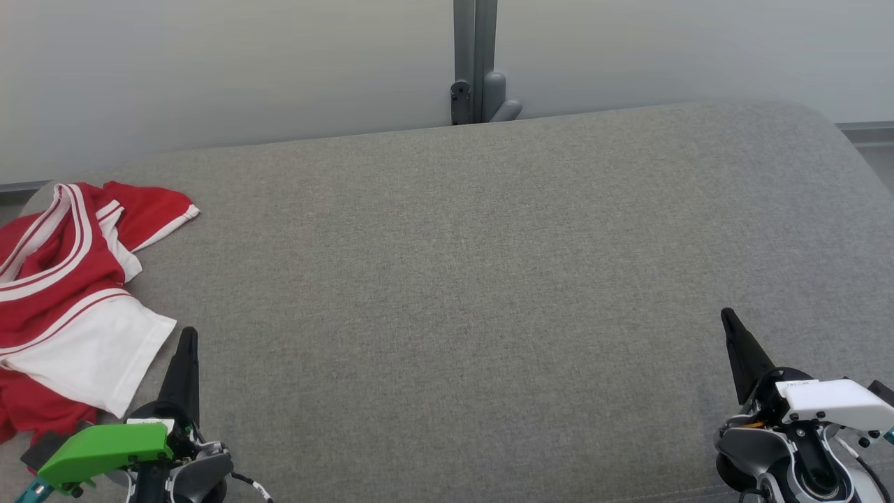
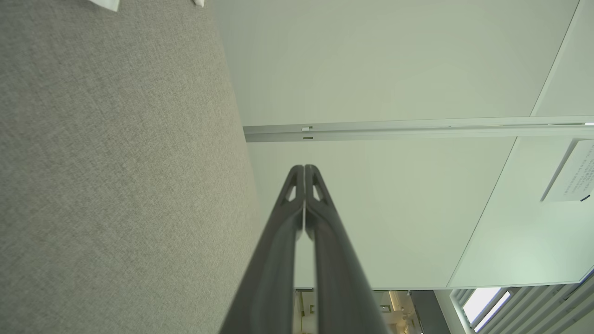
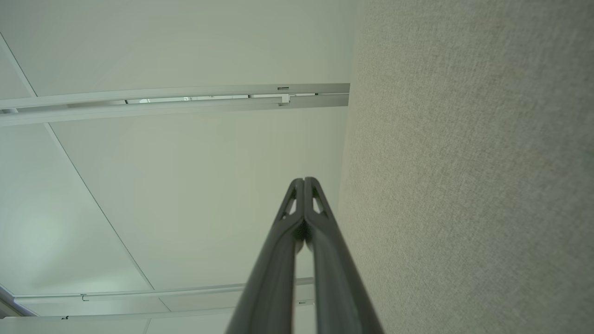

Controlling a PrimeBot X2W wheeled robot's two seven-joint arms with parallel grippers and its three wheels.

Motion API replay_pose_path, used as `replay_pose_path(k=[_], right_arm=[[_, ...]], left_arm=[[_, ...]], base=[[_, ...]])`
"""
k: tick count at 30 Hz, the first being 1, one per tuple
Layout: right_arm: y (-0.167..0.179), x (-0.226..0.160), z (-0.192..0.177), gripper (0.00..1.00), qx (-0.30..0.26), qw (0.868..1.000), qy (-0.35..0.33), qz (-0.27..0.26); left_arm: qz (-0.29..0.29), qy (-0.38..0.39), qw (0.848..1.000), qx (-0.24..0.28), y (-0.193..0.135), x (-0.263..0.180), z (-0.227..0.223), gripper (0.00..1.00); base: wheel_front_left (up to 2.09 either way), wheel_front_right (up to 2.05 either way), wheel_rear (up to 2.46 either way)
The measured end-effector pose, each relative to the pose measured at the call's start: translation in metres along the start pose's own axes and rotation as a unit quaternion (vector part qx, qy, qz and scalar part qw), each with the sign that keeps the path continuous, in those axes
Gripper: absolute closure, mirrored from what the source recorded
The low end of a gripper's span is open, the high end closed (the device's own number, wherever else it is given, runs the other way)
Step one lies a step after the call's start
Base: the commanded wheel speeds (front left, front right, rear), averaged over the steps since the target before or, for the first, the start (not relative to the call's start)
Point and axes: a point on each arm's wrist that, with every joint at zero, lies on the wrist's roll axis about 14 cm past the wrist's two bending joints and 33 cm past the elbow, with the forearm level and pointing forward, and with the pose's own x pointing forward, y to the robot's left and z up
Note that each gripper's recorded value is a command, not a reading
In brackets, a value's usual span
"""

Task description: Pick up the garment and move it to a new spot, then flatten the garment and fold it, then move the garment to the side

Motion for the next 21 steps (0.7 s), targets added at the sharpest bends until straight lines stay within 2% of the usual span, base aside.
replay_pose_path(k=[6,7,12,16,21], right_arm=[[0.000,0.000,0.000,1.00,0.000,1.000,0.000,0.000],[-0.003,-0.001,-0.001,0.00,0.001,1.000,0.000,-0.005],[-0.028,-0.013,-0.004,0.00,0.008,0.999,-0.001,-0.042],[-0.028,-0.013,-0.005,0.00,0.003,0.999,-0.004,-0.042],[-0.025,-0.011,-0.006,0.00,-0.029,0.999,-0.009,-0.039]], left_arm=[[0.000,0.000,1.000,0.000,0.000,0.000,0.000,1.00],[0.005,0.000,1.000,-0.001,0.004,-0.001,-0.001,0.00],[0.047,0.000,0.999,-0.008,0.031,-0.014,-0.004,0.00],[0.048,-0.002,0.999,-0.007,0.032,-0.014,-0.005,0.00],[0.049,-0.003,0.999,0.008,0.032,-0.014,-0.009,0.00]], base=[[0.00,0.00,0.00],[0.00,0.00,0.00],[0.00,0.00,0.00],[0.00,0.00,0.00],[0.00,0.00,0.00]])
